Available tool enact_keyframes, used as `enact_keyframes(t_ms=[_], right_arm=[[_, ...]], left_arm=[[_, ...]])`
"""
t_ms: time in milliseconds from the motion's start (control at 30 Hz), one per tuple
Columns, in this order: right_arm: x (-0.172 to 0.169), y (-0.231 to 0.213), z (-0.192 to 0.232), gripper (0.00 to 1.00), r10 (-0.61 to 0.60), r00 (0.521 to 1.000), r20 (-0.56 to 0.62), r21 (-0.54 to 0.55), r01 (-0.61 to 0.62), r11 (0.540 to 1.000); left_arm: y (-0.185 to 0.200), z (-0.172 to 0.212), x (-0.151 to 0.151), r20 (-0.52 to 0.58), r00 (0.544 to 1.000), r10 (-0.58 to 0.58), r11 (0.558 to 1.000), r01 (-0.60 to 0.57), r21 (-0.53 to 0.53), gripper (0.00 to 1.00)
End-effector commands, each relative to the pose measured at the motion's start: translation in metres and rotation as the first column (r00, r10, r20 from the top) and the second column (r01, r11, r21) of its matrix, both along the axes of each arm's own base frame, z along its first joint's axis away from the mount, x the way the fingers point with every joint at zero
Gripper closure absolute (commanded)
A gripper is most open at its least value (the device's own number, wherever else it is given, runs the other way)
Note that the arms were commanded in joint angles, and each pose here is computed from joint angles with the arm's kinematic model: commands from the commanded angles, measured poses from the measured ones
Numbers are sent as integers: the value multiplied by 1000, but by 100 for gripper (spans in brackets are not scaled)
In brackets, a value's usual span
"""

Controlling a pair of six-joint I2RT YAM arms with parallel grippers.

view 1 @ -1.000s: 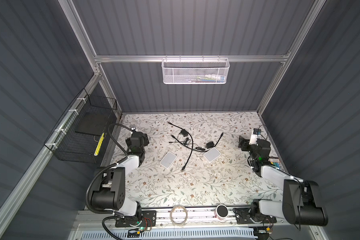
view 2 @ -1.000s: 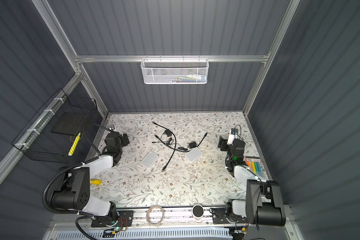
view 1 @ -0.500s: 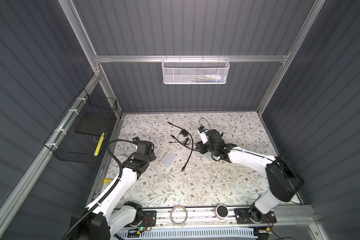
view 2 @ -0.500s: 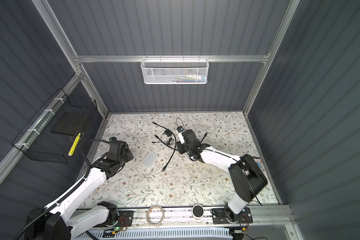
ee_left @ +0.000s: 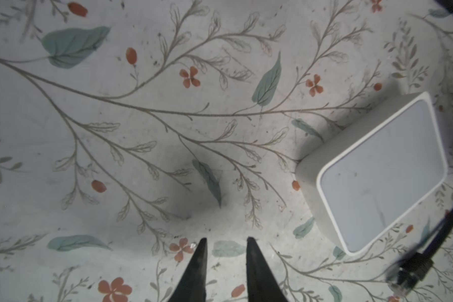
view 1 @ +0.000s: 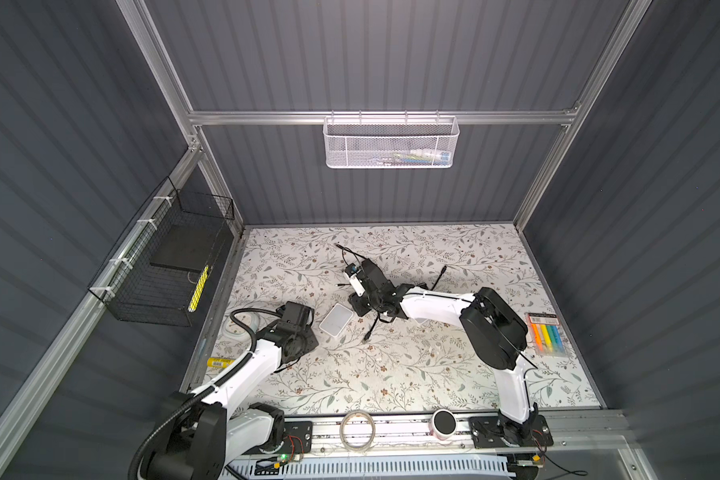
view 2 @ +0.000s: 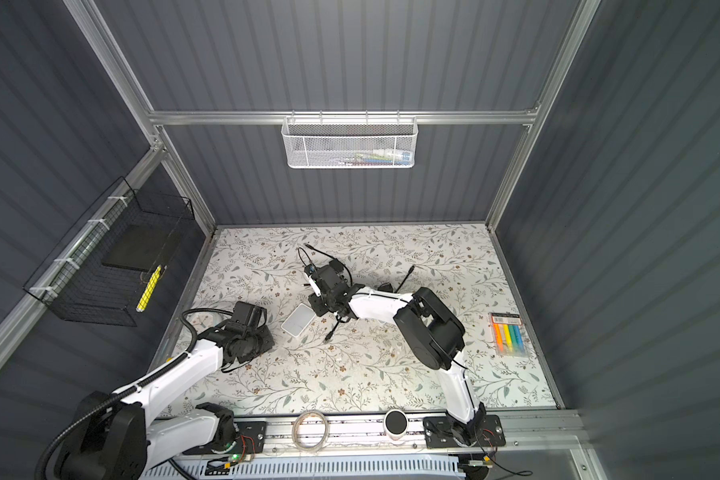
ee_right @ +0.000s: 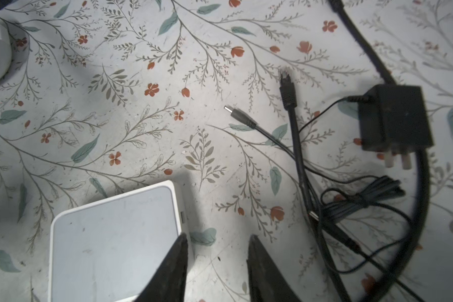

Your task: Insert the plug into the switch port

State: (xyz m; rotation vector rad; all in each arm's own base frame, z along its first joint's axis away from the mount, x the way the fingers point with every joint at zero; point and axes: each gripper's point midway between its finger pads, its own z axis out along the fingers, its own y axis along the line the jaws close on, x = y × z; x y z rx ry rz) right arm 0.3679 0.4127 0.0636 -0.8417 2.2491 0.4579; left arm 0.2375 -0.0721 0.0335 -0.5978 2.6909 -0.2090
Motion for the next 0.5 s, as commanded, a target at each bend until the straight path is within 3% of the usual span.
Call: enact_keyframes(t_ms=[0,467], right_arm=[[-5,6,-15,59,-4,999,-35,-6,4,1000],[-9,0,-41,57,-25,998,-50,-75,21,997]], left_arm=[[-5,1,9,-4,1000,-6,1000,5,-7,73],[-21,-25,30,-26,1000,-14,999,13,-44,73]])
